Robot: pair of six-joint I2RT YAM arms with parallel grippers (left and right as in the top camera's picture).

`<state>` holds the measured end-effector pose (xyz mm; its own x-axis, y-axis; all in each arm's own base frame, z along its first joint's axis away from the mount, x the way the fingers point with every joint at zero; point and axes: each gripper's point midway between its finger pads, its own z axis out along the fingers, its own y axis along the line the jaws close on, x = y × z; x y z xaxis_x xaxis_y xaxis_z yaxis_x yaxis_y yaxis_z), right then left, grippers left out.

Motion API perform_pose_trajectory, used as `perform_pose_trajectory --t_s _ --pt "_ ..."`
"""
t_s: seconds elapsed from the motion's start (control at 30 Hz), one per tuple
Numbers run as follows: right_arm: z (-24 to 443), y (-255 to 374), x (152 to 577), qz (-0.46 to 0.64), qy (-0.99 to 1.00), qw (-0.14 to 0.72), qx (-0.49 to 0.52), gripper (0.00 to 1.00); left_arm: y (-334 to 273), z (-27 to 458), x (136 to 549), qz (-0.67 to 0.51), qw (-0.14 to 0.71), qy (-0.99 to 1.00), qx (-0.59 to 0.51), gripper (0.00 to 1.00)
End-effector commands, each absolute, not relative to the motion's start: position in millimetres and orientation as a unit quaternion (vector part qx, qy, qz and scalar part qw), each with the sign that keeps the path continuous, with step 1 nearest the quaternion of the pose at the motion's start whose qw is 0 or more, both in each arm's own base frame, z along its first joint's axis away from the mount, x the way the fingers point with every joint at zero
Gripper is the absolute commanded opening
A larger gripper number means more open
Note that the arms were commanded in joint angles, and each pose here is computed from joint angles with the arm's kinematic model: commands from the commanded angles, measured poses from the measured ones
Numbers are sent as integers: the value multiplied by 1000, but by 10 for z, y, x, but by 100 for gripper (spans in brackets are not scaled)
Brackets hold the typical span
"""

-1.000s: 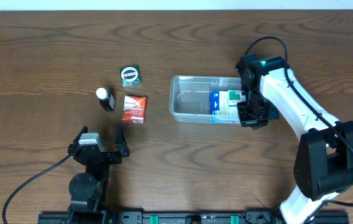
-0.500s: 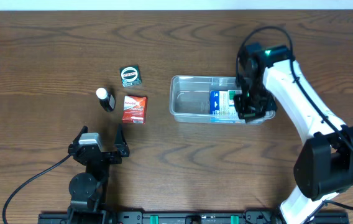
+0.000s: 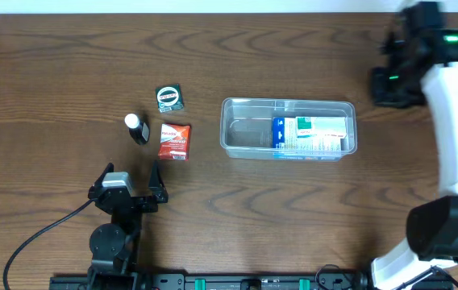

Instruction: Pack container

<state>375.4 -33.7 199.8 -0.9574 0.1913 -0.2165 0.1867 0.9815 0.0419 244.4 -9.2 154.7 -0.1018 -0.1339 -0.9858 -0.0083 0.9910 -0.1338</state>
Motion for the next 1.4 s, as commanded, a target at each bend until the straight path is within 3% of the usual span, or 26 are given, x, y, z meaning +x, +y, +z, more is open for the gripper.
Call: perform_pose_trajectory --t_s 0.0,0.1,0.13,0.17,0.27,0.43,1.37 --pt "2110 -894 3722 -14 981 135 139 37 -74 1374 2436 -43 650 757 -52 98" --pt "2125 -1295 3668 -20 970 147 190 47 -74 1374 2436 -42 650 757 -52 98" --pt "2137 -1411 3667 -23 966 155 204 56 -74 1374 2436 -43 650 757 -52 98" --pt "2151 -1535 3666 -27 962 164 217 72 -74 1374 2436 -43 650 757 -52 98" --pt "2177 -1743 3650 -32 953 178 242 99 -74 1374 2436 -43 650 757 -52 98" --pt "2168 -1883 3553 -30 942 174 286 99 -74 1374 2436 -43 650 757 -52 98" --pt "2168 -1893 3549 -31 942 174 287 99 -82 1391 2439 -45 653 755 -51 98"
